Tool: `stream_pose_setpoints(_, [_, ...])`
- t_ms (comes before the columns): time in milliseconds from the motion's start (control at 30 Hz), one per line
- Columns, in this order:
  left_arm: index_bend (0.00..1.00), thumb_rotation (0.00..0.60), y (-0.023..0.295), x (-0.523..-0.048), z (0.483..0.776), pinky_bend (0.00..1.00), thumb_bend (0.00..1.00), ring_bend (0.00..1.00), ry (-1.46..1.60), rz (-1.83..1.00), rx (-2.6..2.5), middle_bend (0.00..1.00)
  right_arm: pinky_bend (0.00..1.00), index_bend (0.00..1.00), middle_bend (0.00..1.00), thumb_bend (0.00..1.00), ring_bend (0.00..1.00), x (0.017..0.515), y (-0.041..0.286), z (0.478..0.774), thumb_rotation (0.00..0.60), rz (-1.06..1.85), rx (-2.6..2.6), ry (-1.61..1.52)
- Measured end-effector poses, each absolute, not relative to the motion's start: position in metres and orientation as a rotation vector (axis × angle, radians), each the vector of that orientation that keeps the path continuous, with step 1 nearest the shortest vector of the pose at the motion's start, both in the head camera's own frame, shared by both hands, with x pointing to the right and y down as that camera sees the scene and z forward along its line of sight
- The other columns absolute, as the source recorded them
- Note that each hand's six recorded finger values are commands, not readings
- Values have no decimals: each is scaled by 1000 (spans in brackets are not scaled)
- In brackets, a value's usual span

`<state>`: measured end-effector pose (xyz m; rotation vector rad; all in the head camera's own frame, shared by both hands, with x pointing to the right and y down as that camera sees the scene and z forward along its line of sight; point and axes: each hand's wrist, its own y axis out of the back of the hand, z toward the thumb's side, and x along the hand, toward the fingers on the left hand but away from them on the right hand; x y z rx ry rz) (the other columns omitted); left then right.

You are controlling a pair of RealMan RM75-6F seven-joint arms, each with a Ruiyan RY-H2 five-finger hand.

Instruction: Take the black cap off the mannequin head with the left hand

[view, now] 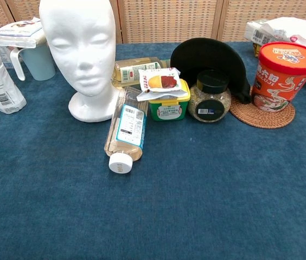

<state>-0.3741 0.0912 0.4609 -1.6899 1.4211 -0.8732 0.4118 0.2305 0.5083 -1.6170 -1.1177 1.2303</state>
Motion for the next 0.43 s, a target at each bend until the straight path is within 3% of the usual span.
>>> stream_pose_setpoints(267, [0,600,171,-457,497,169,80,0,1527,-1134,-1801,0,0,158,0,249,0,418,228,501,600,1228,-1527,-1144])
stream_pose_setpoints(433, [0,600,190,-473,503,163,82,0,1507,-1207,-1769,0,0,157,0,247,0,423,226,501,600,1238,-1510,-1165])
